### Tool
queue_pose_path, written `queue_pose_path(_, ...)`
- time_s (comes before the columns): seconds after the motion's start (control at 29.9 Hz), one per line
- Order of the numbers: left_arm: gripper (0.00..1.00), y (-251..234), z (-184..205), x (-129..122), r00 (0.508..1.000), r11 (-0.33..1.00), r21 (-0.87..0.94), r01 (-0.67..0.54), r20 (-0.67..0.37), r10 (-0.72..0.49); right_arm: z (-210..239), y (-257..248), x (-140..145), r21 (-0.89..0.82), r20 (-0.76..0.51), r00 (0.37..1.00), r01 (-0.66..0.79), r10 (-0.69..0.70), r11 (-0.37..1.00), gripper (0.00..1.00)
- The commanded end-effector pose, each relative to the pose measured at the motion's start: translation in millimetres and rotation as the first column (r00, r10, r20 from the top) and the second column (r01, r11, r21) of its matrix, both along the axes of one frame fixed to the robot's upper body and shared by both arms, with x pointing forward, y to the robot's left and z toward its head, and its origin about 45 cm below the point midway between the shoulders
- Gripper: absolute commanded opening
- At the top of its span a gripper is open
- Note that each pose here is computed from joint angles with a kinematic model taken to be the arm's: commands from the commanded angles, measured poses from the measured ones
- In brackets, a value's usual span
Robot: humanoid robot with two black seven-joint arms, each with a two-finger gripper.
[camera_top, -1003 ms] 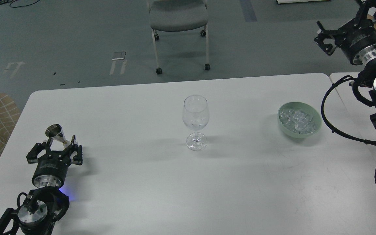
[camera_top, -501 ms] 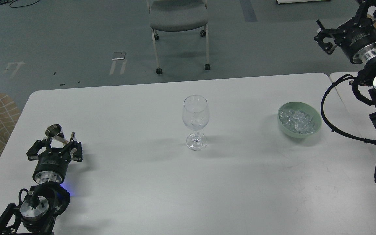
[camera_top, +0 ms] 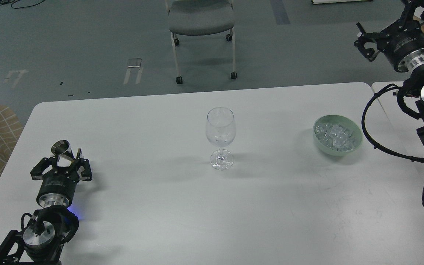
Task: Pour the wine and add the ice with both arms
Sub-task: 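Close the left gripper on the jigger and lift it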
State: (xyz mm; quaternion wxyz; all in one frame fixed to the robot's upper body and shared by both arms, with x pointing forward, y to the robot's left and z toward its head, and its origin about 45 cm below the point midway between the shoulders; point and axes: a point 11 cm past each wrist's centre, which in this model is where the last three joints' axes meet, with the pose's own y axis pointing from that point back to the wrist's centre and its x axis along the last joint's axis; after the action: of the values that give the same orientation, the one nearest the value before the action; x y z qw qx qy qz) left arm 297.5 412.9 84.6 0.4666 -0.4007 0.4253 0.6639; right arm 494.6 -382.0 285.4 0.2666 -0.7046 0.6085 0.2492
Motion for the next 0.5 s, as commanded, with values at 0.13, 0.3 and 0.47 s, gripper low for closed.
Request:
queue_pose_path(0.13, 0.36, -6.6, 1.4, 2.5, 1.000, 1.000, -0.010, 0.010, 0.011, -0.010, -0.5, -0.6, -0.2, 0.000, -0.002, 1.000, 0.002, -0.002, 1.000, 1.00)
queue_pose_path(0.3, 0.31, -7.3, 0.4, 0.7, 1.000, 1.000, -0.012, 0.012, 0.010, -0.012, -0.5, -0.6, -0.2, 0.000, -0.002, 1.000, 0.002, -0.002, 1.000, 1.00)
queue_pose_path(0.47, 0.31, -7.5, 3.4, 1.7, 0.999, 1.000, -0.008, 0.019, 0.035, -0.019, -1.3, -0.8, -0.5, 0.000, -0.003, 1.000, 0.002, -0.002, 1.000, 1.00)
